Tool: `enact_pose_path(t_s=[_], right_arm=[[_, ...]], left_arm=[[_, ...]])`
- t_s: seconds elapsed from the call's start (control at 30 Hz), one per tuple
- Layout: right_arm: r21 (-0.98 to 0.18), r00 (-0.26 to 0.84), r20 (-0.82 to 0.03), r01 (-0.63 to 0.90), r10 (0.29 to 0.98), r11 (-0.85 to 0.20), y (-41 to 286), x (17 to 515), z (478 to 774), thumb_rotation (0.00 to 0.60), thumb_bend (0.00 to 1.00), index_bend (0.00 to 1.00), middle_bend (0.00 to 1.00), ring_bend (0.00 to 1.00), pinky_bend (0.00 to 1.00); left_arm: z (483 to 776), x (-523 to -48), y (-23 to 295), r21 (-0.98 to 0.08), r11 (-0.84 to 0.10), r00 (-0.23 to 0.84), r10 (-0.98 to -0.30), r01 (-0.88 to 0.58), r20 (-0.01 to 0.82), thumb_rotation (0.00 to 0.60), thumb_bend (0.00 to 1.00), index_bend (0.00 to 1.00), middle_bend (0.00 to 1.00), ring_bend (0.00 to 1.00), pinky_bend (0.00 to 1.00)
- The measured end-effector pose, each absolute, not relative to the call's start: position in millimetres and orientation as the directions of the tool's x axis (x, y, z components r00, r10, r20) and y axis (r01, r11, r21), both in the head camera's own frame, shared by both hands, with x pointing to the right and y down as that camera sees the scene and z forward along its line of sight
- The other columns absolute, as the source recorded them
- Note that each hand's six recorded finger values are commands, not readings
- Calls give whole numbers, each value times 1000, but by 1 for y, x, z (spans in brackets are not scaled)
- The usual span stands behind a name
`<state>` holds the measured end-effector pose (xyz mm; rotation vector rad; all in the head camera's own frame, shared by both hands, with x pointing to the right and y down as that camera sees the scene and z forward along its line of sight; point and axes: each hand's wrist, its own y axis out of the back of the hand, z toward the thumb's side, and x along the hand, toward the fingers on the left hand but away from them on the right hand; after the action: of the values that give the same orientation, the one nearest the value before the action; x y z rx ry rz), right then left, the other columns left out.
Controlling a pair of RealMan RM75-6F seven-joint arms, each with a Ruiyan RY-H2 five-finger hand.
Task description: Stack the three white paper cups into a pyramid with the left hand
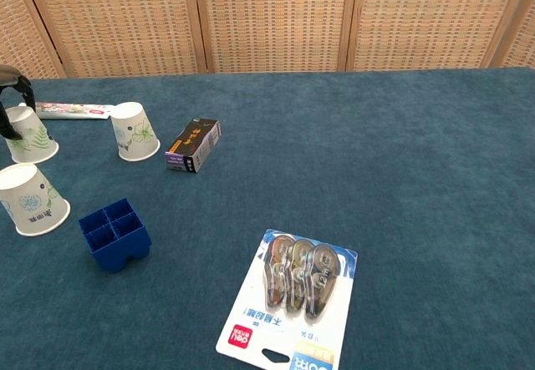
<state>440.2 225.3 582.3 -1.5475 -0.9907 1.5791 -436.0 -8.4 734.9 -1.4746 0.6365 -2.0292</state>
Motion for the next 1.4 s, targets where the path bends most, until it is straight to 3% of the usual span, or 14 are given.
enact_pose_path(t_s=[0.77, 1.4], right_arm=[[-893, -42, -449, 43, 893, -447, 225, 442, 579, 600, 99, 0, 0, 0, 0], [-894, -34, -447, 52, 894, -445, 226, 441, 576, 600, 94, 0, 0, 0, 0]], left_arm=[[711, -382, -15, -735, -670, -102, -742, 103, 663, 600, 256, 444, 0, 0, 0], [726, -355, -1, -735, -665, -63, -746, 132, 663, 600, 255, 440, 0, 0, 0]])
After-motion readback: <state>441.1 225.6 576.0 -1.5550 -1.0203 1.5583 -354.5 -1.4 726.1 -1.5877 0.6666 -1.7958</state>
